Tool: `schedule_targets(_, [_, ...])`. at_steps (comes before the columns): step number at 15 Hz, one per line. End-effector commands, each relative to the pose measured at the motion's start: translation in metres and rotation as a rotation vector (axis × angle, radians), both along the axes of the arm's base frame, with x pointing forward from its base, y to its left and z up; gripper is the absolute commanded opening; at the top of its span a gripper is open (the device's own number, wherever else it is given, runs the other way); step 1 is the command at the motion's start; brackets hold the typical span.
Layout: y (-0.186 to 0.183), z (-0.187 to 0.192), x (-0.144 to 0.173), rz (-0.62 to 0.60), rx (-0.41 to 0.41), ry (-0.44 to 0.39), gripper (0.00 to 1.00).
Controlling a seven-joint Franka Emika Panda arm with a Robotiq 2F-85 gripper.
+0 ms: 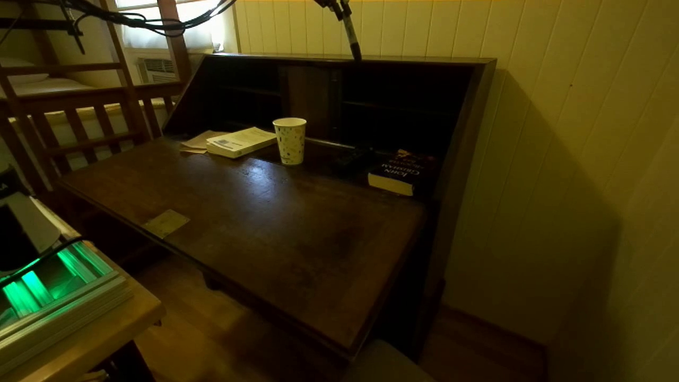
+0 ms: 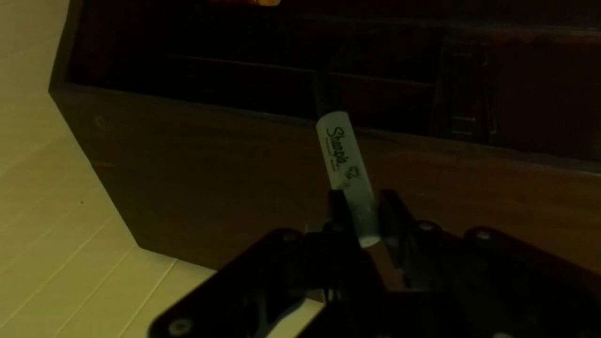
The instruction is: Pick up the cup, place it in between the books, remove the marker from the cup and place it on top of the cabinet
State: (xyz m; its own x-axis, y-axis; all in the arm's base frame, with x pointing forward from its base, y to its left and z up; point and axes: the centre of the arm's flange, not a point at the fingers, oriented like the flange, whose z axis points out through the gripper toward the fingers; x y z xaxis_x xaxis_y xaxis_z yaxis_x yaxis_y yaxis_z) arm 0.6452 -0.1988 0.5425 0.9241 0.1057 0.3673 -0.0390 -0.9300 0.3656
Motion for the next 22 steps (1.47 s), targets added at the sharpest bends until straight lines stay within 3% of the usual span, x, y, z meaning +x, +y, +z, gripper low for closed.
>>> schedule_targets(1, [0.004, 0.006, 0.022, 0.095, -0.124, 0.034, 0.06])
schedule_targets(8, [0.009, -0.005, 0.043, 0.232, -0.34, 0.12, 0.06])
schedule_targets(12, [0.011, -0.021, 0.058, 0.279, -0.424, 0.131, 0.06])
schedule_targets(17, [0.013, -0.036, 0.076, 0.315, -0.47, 0.079, 0.06])
schedule_targets(22, [0.02, -0.045, 0.083, 0.344, -0.466, 0.063, 0.06])
